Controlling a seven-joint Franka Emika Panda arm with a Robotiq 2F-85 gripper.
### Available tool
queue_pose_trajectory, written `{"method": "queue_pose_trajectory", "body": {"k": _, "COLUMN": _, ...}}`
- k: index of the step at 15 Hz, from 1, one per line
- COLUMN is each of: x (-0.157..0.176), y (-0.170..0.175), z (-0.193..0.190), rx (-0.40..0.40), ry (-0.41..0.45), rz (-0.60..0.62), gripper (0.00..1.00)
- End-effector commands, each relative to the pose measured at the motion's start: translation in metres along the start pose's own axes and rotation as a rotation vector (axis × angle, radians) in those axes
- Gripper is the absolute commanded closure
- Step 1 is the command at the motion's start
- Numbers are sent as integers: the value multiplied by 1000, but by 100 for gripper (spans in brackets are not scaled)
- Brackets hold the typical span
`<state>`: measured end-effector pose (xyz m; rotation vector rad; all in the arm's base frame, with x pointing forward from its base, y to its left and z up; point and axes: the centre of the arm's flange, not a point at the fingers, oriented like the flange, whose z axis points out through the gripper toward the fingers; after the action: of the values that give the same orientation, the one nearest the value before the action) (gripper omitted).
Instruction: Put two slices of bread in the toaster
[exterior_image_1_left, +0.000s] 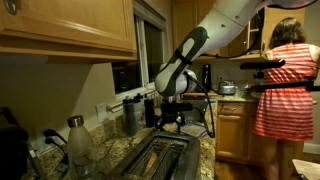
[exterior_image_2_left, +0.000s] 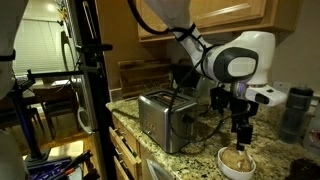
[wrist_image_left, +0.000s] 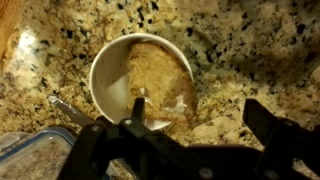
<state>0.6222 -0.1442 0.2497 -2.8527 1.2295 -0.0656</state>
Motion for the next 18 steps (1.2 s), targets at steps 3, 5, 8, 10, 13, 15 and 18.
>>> {"method": "queue_pose_trajectory", "body": {"k": 3, "x": 2, "y": 12, "z": -9, "rx": -37, "ry": 9, "rz": 18, "gripper": 0}}
{"method": "queue_pose_trajectory", "body": {"k": 5, "x": 3, "y": 14, "z": -7, "rx": -40, "ry": 10, "rz": 18, "gripper": 3}}
{"method": "queue_pose_trajectory", "body": {"k": 8, "x": 1, "y": 14, "z": -5, "rx": -42, "ry": 8, "rz": 14, "gripper": 15}}
{"method": "queue_pose_trajectory", "body": {"k": 10, "x": 0, "y": 13, "z": -3, "rx": -42, "ry": 6, "rz": 13, "gripper": 24}}
{"method": "queue_pose_trajectory", "body": {"k": 13, "x": -1, "y": 14, "z": -1, "rx": -43, "ry": 2, "rz": 12, "gripper": 17}}
{"method": "queue_pose_trajectory", "body": {"k": 15, "x": -1, "y": 15, "z": 1, "rx": -44, "ry": 0, "rz": 14, "gripper": 17}}
{"method": "queue_pose_trajectory", "body": {"k": 18, "x": -1, "y": 16, "z": 3, "rx": -45, "ry": -2, "rz": 13, "gripper": 25}}
